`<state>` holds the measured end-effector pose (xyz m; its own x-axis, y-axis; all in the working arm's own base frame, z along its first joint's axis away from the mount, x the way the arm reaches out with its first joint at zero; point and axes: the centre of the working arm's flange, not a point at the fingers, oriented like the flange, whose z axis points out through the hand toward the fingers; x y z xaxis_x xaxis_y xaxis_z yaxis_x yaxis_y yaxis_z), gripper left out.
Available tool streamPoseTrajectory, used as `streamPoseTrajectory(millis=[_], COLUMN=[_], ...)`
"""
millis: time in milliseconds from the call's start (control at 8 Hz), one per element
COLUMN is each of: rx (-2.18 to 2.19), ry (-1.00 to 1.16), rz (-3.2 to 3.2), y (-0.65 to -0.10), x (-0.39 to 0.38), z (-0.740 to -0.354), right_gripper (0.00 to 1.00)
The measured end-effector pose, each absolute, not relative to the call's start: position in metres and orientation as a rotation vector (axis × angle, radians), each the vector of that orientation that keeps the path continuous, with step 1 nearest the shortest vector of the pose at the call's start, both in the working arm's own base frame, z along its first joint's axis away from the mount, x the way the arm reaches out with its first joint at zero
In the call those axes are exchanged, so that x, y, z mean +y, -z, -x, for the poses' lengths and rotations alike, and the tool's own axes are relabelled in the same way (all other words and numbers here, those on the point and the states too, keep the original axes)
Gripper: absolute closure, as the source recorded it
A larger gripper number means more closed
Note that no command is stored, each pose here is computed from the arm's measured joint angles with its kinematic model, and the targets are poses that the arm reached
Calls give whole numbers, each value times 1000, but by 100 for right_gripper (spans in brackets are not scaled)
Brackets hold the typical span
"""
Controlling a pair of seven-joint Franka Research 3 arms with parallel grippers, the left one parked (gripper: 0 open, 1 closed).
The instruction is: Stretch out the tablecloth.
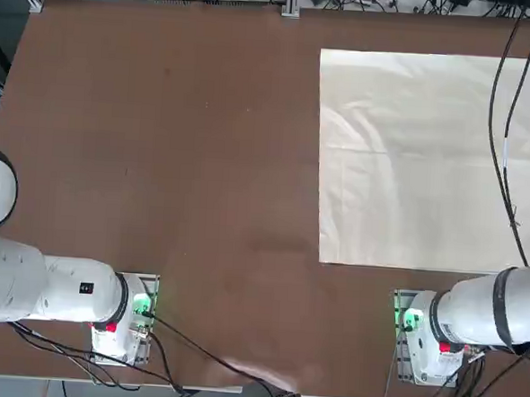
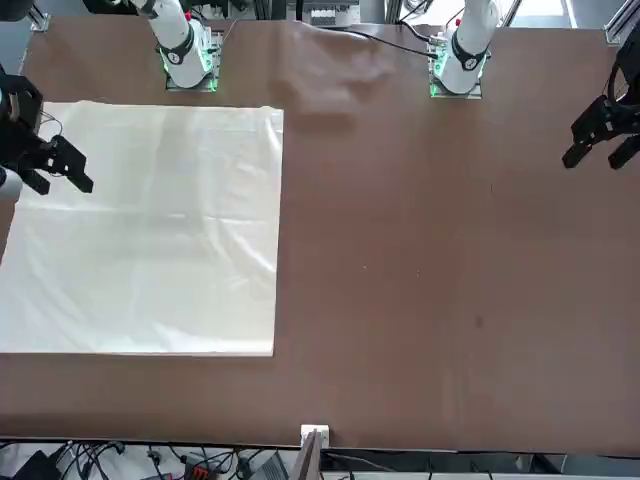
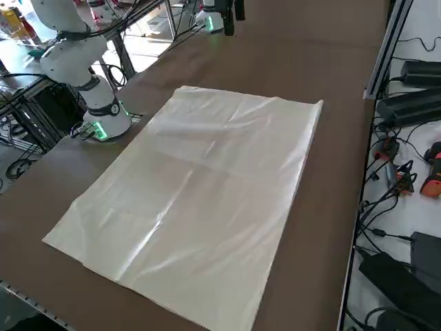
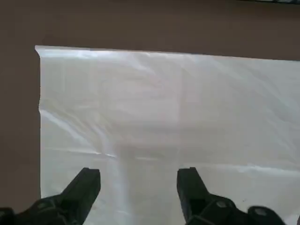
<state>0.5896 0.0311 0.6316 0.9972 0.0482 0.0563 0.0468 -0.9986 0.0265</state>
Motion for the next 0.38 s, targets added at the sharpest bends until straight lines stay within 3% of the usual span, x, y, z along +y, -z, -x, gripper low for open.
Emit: streamPoseTrajectory(millis=[375], rx=[82], ry=[-87], rz=[-3114], y=[-631], x=[30], z=[-590], right_gripper=[0])
